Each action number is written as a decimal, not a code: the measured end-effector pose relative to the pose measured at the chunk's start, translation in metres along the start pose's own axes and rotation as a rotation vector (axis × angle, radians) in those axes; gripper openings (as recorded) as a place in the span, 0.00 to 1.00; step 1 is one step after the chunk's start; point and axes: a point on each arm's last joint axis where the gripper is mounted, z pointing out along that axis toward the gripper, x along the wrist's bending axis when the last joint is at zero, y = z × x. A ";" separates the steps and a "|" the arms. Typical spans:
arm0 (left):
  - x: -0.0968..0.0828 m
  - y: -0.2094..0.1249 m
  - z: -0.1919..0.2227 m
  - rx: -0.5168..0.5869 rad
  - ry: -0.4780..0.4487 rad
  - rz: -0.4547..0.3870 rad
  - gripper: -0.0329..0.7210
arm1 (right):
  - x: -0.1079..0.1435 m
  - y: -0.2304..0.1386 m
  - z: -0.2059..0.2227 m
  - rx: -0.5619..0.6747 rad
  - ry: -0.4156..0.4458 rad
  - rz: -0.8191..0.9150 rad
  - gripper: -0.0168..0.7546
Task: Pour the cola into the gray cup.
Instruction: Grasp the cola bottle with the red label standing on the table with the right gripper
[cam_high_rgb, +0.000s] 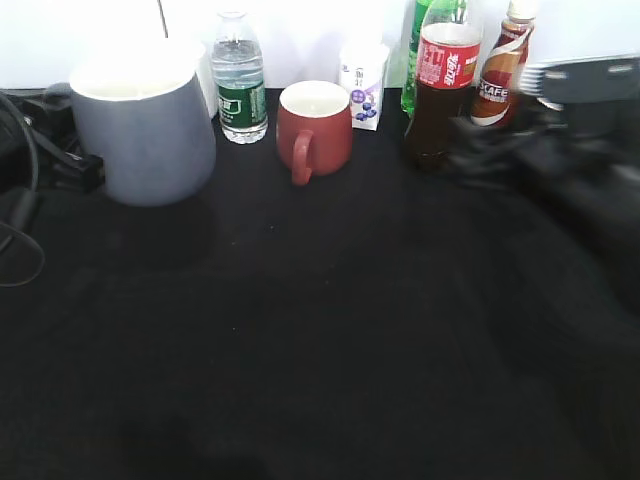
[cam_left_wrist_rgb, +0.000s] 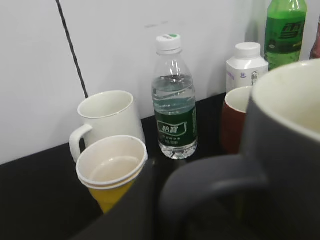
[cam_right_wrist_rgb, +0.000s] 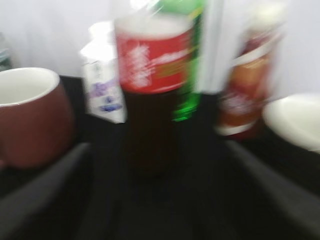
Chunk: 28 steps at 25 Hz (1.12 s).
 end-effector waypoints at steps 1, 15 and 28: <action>0.000 0.000 0.000 -0.002 0.000 0.000 0.11 | 0.004 -0.004 0.013 0.001 -0.002 0.025 0.87; 0.000 0.002 0.000 -0.022 0.001 0.000 0.11 | 0.014 -0.047 0.136 -0.110 -0.121 0.089 0.87; 0.000 0.003 0.000 -0.035 0.001 -0.001 0.11 | 0.015 -0.058 0.145 -0.196 -0.109 0.050 0.55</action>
